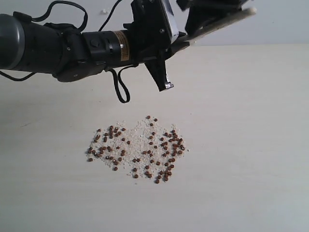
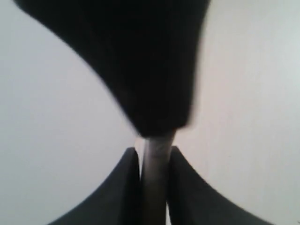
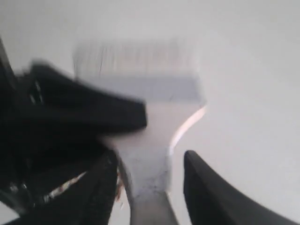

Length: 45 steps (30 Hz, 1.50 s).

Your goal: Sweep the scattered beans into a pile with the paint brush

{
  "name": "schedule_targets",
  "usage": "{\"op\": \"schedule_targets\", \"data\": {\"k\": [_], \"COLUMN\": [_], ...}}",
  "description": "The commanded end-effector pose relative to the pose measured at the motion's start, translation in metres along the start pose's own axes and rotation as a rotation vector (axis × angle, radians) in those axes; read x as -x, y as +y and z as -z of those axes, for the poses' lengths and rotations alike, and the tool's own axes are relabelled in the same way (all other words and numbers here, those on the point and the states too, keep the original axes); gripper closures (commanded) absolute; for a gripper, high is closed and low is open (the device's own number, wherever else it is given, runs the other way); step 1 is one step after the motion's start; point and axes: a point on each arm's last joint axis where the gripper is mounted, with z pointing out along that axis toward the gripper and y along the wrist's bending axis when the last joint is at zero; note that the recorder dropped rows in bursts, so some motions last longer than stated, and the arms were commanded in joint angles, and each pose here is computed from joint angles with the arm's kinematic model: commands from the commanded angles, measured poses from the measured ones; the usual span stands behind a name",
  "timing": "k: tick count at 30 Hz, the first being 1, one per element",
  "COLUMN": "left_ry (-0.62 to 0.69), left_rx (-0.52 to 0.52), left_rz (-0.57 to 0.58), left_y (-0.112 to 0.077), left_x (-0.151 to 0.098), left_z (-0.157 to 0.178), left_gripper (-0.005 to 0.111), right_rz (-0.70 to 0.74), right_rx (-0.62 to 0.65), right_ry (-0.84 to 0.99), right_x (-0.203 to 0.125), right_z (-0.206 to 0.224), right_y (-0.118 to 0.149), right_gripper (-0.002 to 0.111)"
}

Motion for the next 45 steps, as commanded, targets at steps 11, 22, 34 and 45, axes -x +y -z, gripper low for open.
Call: {"op": "schedule_targets", "data": {"k": [11,22,34,45], "left_ry": [0.107,-0.17,-0.225,-0.226], "left_rx": [0.013,-0.221,-0.229,-0.227], "left_rz": [0.351,0.658,0.742,0.737], "left_y": [0.022,0.075,0.09,0.09], "left_x": [-0.032,-0.077,-0.105,-0.105], "left_z": [0.016,0.088,0.121,0.121], "left_gripper": [0.107,0.107,0.107,0.107], "right_rz": [0.07,0.222,0.471,0.525], "right_rx": [-0.312,-0.162,0.383,0.522], "right_ry": [-0.559,-0.686,-0.836,-0.907], "right_x": [0.007,0.007,0.019,0.023], "right_z": [0.133,0.095,0.01,-0.059], "right_y": [0.009,0.018,0.044,0.035], "right_gripper": [0.038,0.038,0.038,0.038]}}
